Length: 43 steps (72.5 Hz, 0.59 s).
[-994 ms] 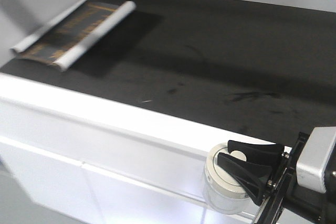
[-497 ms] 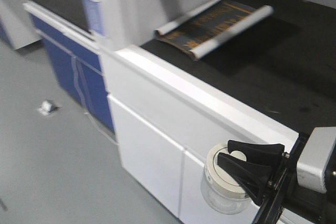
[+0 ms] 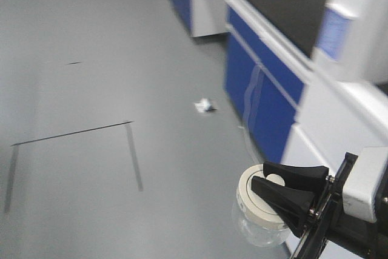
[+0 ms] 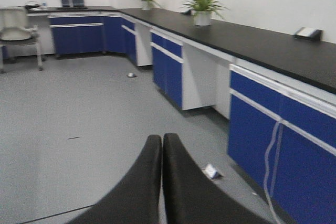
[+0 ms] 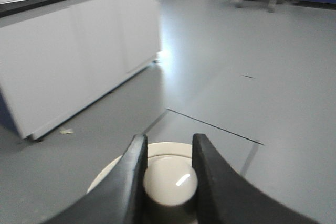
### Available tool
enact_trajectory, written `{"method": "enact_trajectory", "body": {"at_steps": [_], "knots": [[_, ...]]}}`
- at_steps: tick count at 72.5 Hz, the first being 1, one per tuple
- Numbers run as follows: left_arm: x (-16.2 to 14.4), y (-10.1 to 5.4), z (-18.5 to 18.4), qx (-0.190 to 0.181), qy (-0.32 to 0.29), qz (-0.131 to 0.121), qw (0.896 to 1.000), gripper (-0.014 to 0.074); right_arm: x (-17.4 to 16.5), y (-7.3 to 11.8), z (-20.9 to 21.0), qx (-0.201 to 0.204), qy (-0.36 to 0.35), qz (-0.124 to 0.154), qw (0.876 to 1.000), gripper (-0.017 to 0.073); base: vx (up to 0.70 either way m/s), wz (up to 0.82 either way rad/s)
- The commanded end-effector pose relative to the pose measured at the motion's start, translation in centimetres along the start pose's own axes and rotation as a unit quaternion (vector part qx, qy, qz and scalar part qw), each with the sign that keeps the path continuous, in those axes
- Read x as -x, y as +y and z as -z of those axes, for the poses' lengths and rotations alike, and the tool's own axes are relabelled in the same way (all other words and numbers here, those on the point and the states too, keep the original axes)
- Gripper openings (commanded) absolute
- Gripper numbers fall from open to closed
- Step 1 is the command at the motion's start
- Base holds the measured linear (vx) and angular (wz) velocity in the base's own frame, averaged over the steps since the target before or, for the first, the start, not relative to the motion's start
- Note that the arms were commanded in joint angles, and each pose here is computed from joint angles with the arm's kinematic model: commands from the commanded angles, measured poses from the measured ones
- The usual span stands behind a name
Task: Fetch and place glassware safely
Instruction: 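Hold the jar in the right gripper while the base drives across the lab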
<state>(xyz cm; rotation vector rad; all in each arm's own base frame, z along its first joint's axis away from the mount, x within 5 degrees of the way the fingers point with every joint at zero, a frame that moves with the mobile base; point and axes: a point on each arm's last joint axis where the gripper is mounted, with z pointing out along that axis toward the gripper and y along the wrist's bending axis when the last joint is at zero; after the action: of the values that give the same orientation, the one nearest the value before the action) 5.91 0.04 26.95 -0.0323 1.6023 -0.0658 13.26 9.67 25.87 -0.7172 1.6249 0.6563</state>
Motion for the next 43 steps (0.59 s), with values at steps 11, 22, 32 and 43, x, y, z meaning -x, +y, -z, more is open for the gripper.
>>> {"method": "enact_trajectory", "body": {"at_steps": [11,22,32,43], "knots": [[1.35,-0.30,0.01,-0.016,-0.041,0.003,0.999,-0.0007,1.58,0.31,0.11,0.019,-0.043,-0.003,0.999,-0.0001,0.06,0.95],[1.35,-0.30,0.01,-0.016,-0.041,0.003,0.999,-0.0007,1.57,0.29,0.11,0.017,-0.042,-0.003,0.999,-0.0001,0.08,0.56],[1.35,-0.30,0.01,-0.016,-0.041,0.003,0.999,-0.0007,1.57,0.30,0.11,0.018,-0.042,-0.003,0.999,-0.0001,0.10,0.20],[1.35,-0.30,0.01,-0.016,-0.041,0.003,0.999,-0.0007,1.57,0.30,0.11,0.018,-0.042,-0.003,0.999,-0.0001,0.15,0.00]]}}
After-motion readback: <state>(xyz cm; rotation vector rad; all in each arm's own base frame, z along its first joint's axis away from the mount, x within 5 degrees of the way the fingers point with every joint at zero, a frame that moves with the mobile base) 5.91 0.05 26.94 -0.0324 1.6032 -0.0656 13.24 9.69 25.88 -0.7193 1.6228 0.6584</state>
